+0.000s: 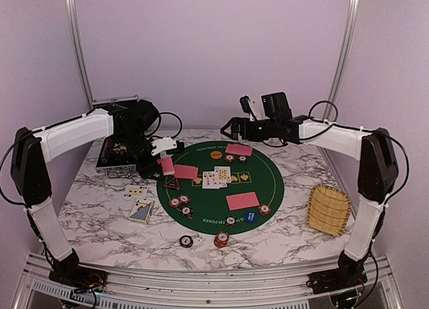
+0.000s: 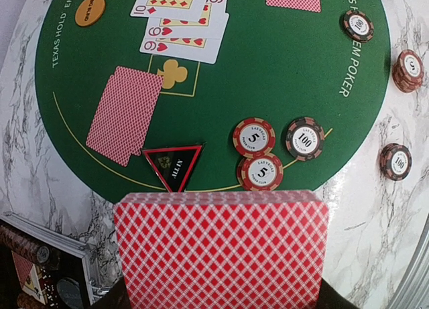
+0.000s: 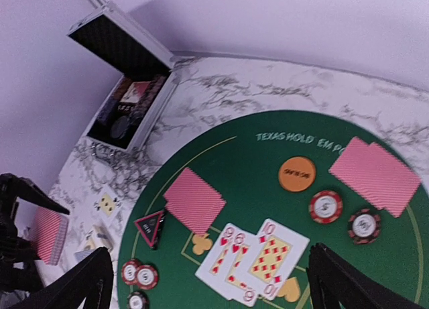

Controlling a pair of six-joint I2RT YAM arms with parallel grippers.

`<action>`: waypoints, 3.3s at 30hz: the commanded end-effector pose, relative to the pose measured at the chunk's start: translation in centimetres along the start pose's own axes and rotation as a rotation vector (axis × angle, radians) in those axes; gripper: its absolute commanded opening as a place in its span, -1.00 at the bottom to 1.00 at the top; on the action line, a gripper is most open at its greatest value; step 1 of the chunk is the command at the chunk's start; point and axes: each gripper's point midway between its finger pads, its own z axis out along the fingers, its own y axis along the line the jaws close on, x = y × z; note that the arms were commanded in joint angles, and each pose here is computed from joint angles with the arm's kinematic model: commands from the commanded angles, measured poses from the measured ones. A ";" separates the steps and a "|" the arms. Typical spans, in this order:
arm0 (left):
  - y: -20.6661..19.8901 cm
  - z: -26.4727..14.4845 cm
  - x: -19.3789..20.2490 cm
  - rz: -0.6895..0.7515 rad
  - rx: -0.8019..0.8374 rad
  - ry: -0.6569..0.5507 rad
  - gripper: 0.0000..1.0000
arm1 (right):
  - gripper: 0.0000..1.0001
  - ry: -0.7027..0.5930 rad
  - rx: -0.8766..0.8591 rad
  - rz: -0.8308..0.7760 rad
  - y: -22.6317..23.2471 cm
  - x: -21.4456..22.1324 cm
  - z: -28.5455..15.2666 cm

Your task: Distribute texas hold em gaming equipment

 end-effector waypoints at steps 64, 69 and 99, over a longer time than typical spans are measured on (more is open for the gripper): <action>-1.1 -0.7 -4.4 0.063 0.010 -0.066 -1.00 | 0.43 0.459 -0.779 0.498 18.3 11.9 9.2; -1.1 -0.8 -4.4 0.064 0.006 -0.066 -1.00 | 0.27 0.458 -0.739 0.518 16.2 12.2 8.7; -0.9 -0.3 -3.1 0.054 0.002 -0.031 -1.00 | -1.00 0.413 -0.752 0.475 15.1 8.9 3.6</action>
